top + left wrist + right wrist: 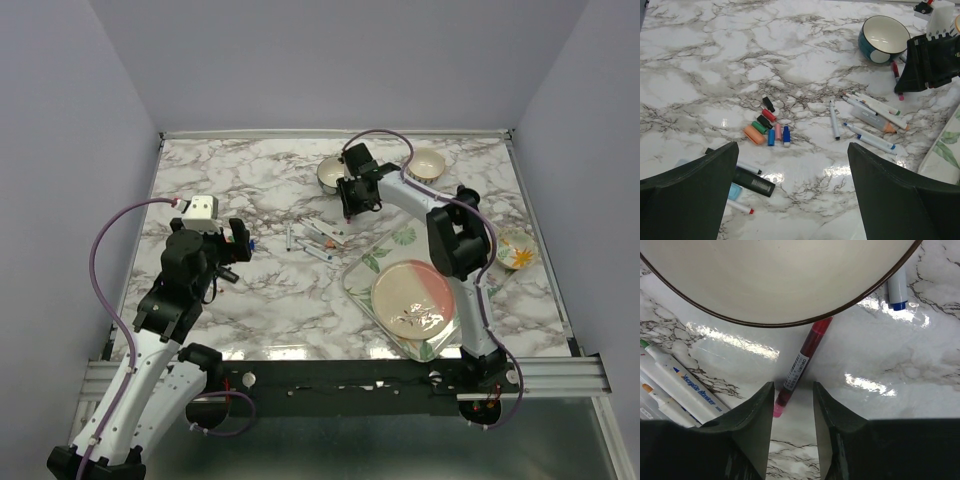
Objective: Open the pen caps
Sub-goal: Grab a pen on the table with the right arm
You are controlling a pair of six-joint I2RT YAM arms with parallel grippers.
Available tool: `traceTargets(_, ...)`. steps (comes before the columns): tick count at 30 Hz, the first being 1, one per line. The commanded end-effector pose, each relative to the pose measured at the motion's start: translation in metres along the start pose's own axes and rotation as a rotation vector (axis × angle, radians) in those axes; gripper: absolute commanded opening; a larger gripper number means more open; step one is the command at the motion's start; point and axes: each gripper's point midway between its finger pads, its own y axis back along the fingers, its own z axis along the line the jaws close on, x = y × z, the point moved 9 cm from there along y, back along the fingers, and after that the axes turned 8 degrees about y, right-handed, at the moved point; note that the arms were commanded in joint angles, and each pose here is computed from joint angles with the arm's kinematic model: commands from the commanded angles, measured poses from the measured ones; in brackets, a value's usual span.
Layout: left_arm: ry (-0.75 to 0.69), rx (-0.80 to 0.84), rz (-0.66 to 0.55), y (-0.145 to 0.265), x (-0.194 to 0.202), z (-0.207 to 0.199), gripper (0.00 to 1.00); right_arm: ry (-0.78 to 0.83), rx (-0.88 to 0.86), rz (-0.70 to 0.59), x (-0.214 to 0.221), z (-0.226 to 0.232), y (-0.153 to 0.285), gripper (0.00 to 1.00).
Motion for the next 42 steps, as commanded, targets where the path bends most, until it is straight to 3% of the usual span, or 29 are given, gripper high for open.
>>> traceTargets(1, -0.001, -0.005, -0.021, 0.003, -0.005, 0.001, 0.99, 0.006, 0.052, 0.039, 0.004, -0.001, -0.01, 0.43)
traceTargets(7, 0.001, -0.004, -0.027, 0.004, -0.005, 0.001, 0.99, 0.025, 0.062, 0.076, 0.011, -0.003, -0.015, 0.24)
traceTargets(12, 0.0, -0.004, -0.029, 0.004, -0.006, 0.002, 0.99, 0.027, 0.08, 0.085, 0.015, -0.005, -0.009, 0.15)
traceTargets(26, 0.003, 0.028, -0.053, 0.008, -0.007, 0.0, 0.99, 0.011, 0.057, -0.013, 0.021, -0.005, 0.046, 0.02)
traceTargets(32, 0.037, 0.106, -0.044, 0.008, -0.006, -0.008, 0.99, 0.048, -0.069, -0.15, 0.02, -0.001, 0.096, 0.01)
traceTargets(36, 0.086, 0.236, -0.027, 0.008, -0.005, -0.02, 0.99, 0.159, -0.187, -0.234, 0.026, 0.006, 0.129, 0.01)
traceTargets(37, 0.101, 0.263, -0.046, 0.008, -0.008, -0.022, 0.99, 0.253, -0.282, -0.263, 0.03, 0.01, 0.134, 0.01)
traceTargets(42, 0.271, 0.474, -0.028, 0.009, 0.007, -0.041, 0.99, 0.4, -0.537, -0.305, 0.064, 0.024, 0.158, 0.01)
